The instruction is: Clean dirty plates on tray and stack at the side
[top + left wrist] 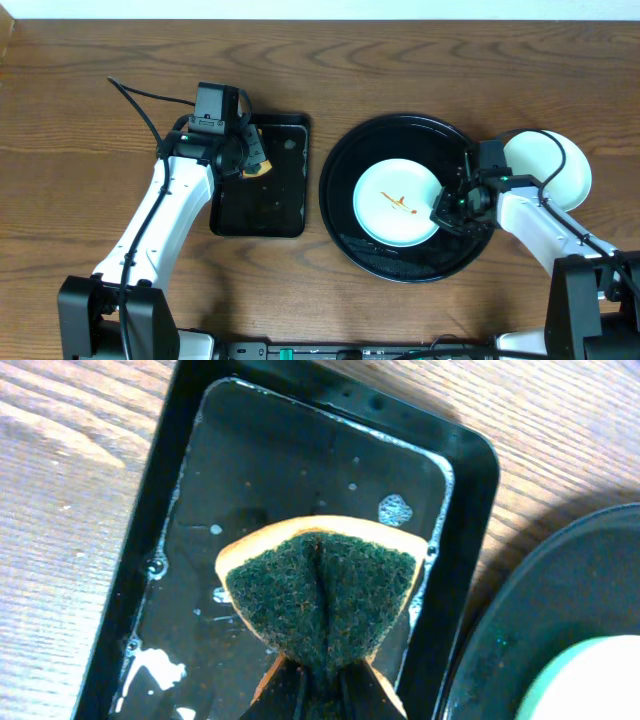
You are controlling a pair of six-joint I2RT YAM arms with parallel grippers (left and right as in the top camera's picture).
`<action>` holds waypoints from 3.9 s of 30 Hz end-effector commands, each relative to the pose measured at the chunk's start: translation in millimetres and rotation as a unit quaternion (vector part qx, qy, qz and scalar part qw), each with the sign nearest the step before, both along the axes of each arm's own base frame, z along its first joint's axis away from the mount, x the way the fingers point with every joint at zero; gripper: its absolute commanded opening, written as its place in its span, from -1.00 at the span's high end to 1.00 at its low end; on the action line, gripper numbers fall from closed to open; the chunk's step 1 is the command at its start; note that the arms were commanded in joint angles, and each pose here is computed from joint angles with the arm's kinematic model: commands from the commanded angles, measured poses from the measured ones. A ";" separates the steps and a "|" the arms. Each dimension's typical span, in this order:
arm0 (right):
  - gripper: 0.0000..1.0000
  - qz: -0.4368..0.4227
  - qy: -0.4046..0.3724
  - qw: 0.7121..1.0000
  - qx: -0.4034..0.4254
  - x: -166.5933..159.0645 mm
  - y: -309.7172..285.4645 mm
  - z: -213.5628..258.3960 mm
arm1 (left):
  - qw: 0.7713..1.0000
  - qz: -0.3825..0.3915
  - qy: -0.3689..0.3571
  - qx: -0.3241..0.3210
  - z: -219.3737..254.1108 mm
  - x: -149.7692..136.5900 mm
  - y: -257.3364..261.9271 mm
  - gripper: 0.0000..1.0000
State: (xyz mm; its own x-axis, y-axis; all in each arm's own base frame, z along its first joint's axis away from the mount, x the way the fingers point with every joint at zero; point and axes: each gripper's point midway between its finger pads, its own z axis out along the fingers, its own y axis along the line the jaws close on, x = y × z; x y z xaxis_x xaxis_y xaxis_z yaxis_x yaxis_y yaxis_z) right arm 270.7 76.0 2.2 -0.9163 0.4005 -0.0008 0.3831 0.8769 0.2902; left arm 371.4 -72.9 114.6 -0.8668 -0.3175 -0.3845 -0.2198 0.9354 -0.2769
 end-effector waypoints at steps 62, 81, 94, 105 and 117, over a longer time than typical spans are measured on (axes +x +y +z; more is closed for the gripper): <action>0.98 0.074 -0.027 0.996 -0.033 -1.2 21.6 -3.8 | 0.988 -0.100 0.104 -0.055 -137.8 -44.9 -191.0 0.85; 0.98 0.074 -0.026 0.996 -0.033 -1.6 21.1 -3.9 | 0.992 -0.074 -0.036 0.100 -45.2 6.8 -102.1 0.85; 0.97 0.073 -0.041 0.996 -0.032 5.4 22.5 -2.6 | 0.993 -0.100 -0.024 0.049 -12.1 -20.0 -106.5 0.84; 0.98 0.136 -0.171 0.973 -0.073 59.3 21.5 20.4 | 0.992 -0.084 -0.007 0.091 -18.2 -23.1 -82.6 0.85; 0.98 0.162 -0.231 0.935 -0.216 59.0 -24.9 117.9 | 0.992 -0.069 -0.012 0.105 -17.3 -18.8 -72.4 0.85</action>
State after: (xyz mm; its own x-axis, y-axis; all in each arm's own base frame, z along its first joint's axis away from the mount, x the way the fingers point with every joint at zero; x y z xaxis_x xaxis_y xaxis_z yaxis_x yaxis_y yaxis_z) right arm 329.2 74.2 92.7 -0.8862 0.0303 -0.4624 -0.0094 0.9965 0.0833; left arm 350.3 -156.4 98.8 -0.8925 -0.1041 -0.4389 -0.0621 0.9921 -0.1091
